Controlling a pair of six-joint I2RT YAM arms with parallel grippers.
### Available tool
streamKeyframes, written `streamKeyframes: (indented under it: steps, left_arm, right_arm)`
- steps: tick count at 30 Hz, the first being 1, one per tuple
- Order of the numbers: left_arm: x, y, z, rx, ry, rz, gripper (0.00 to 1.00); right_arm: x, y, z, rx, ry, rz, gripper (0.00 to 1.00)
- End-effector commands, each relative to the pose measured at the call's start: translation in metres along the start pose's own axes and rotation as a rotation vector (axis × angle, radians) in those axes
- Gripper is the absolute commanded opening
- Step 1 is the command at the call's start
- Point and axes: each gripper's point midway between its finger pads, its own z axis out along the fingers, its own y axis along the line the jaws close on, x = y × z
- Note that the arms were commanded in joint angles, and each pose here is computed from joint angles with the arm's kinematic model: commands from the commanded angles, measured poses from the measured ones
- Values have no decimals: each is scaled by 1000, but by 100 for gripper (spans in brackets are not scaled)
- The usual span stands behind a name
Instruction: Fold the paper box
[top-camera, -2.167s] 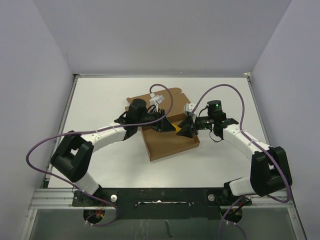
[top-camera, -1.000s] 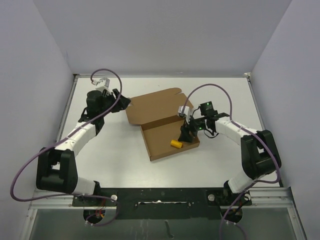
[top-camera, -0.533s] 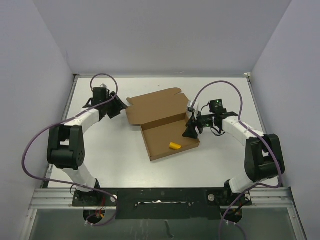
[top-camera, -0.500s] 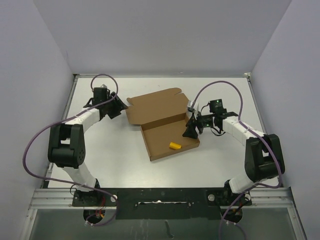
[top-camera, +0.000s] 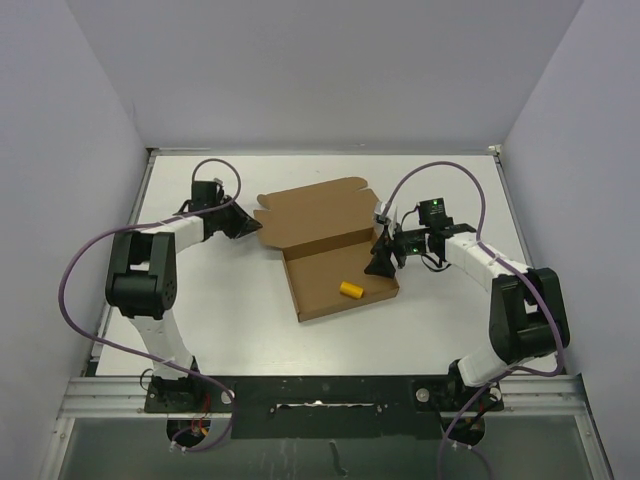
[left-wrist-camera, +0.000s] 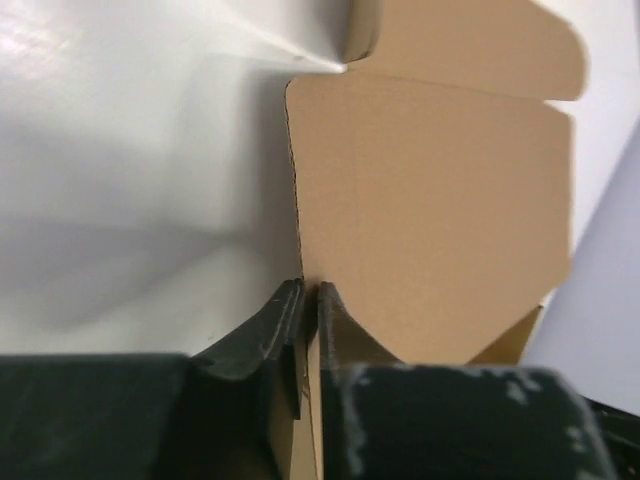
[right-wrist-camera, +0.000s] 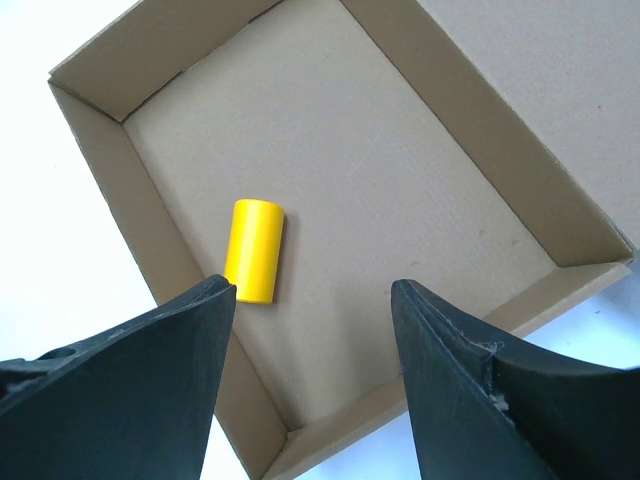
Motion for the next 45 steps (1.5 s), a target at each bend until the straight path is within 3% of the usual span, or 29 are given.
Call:
streamKeyframes:
  steps: [1, 13, 22, 29, 40, 43, 45]
  left_arm:
    - [-17, -25, 5, 144, -20, 45, 0]
    - [-28, -81, -40, 479, -180, 269, 0]
    - [-14, -131, -76, 675, -294, 527, 0]
    - [4, -151, -100, 778, -356, 665, 0]
    - [23, -163, -107, 859, -352, 756, 0]
    - [27, -163, -109, 874, -355, 776, 0]
    - [28, -163, -109, 879, -356, 784, 0]
  right_arm:
    - [-30, 0, -10, 0, -69, -61, 65]
    - [-38, -41, -50, 126, -206, 178, 66]
    - [-7, -103, -92, 367, -344, 580, 87]
    - [1, -109, -89, 339, -384, 656, 87]
    - [-11, -122, -87, 346, -393, 622, 85]
    - [-15, -129, -86, 352, -377, 605, 82]
    - [-15, -134, -87, 361, -363, 599, 74]
